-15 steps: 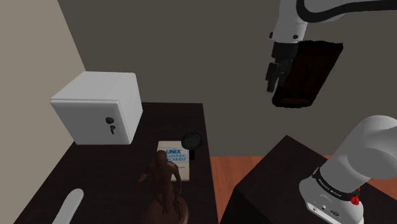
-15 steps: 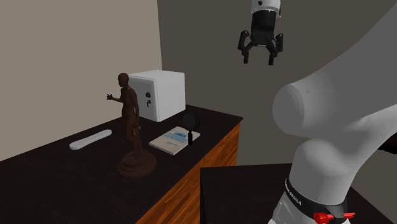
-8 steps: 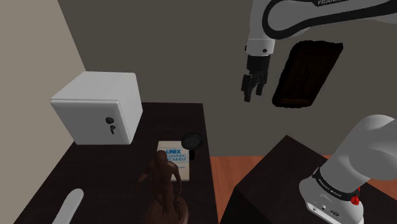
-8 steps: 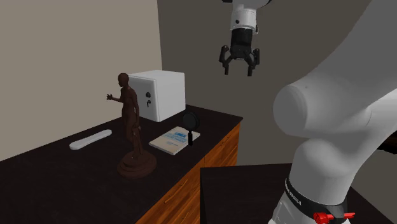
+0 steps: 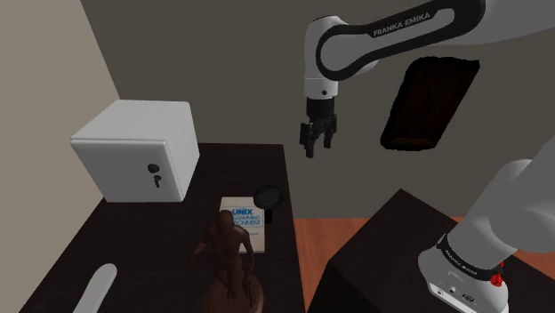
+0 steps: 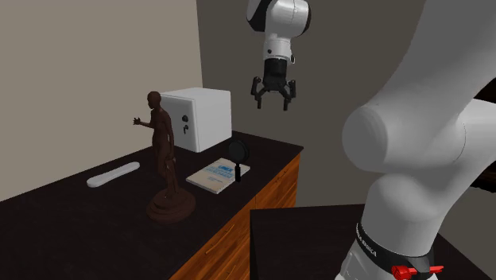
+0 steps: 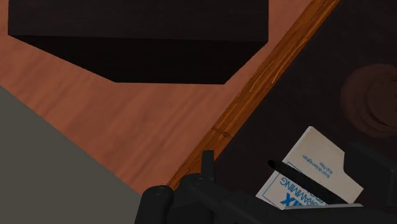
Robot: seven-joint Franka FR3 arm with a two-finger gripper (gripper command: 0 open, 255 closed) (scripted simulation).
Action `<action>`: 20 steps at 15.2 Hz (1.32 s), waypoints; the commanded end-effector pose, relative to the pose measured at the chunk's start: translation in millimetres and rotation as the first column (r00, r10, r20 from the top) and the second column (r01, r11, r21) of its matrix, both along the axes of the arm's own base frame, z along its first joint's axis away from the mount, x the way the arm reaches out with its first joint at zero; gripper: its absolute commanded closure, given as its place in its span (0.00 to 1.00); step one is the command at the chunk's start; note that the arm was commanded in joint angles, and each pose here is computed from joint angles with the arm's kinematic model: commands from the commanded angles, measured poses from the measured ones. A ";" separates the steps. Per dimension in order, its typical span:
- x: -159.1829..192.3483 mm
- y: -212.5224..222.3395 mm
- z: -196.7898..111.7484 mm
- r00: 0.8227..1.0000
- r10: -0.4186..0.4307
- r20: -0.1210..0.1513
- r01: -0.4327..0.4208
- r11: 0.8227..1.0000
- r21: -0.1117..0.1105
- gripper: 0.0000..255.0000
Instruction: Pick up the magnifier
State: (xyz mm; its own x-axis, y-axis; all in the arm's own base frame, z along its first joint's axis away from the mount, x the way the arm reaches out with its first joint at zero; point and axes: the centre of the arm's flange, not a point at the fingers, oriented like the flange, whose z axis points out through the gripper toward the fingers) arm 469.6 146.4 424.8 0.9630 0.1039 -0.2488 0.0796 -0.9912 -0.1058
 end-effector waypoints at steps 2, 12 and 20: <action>19.8 27.2 -23.8 1.000 0.010 -0.018 -0.010 1.000 0.007 0.00; 89.4 114.2 -104.1 0.996 0.045 -0.076 -0.044 0.999 0.027 0.00; 120.9 158.6 -160.4 0.993 0.063 -0.104 -0.060 0.997 0.038 0.00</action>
